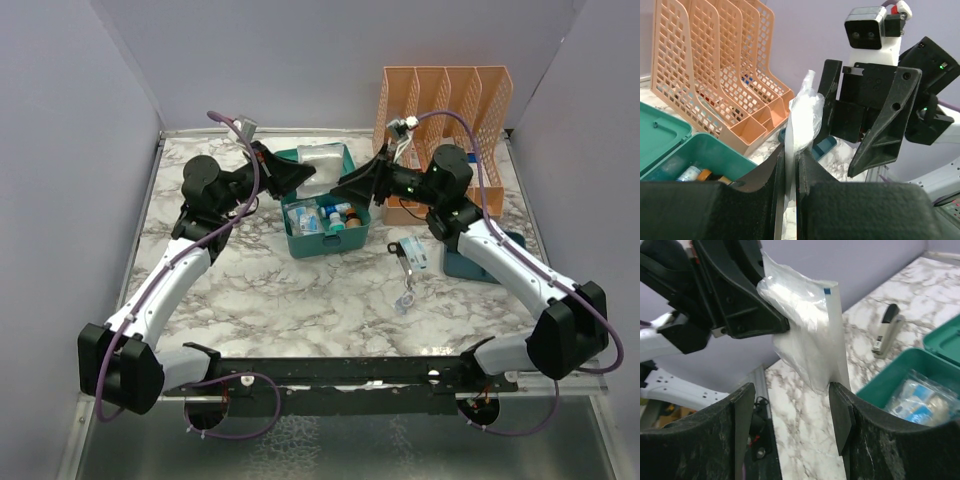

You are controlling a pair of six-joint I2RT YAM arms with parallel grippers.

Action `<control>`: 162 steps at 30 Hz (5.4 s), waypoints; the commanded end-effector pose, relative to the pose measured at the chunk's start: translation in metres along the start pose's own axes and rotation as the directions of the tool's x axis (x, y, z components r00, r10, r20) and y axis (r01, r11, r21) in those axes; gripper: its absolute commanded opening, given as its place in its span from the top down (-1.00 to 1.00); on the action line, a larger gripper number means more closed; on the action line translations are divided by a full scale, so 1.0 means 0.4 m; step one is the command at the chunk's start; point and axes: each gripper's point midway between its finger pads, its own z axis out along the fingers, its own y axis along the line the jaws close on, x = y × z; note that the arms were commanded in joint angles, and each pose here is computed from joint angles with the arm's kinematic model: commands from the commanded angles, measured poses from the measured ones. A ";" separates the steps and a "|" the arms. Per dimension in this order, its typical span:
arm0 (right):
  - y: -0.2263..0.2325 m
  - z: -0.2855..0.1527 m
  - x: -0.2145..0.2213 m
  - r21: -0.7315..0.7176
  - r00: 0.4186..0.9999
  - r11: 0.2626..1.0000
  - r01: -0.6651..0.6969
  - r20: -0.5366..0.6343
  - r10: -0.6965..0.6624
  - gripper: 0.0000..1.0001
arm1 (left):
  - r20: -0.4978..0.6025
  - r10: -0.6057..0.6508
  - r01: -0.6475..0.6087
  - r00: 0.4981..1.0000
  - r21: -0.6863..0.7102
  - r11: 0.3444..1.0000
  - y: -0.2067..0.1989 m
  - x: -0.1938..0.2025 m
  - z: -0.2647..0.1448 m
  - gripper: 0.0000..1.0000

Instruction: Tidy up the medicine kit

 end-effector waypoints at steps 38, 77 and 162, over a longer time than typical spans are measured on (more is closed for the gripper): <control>0.037 0.000 -0.128 -0.086 0.976 0.993 0.078 0.209 -0.059 0.97 | 0.056 -0.010 0.005 0.998 0.097 0.995 -0.066 -0.057 0.016 0.60; -0.357 0.175 0.320 0.471 0.821 0.813 -0.343 -0.270 0.503 0.98 | -0.035 -0.215 0.095 0.976 -0.819 0.566 0.452 0.197 -0.219 -0.53; -0.511 -0.680 0.311 0.987 0.949 0.016 -0.160 0.150 0.277 -0.16 | -0.037 0.160 -0.151 0.986 -0.589 0.794 0.225 0.119 -0.292 -0.79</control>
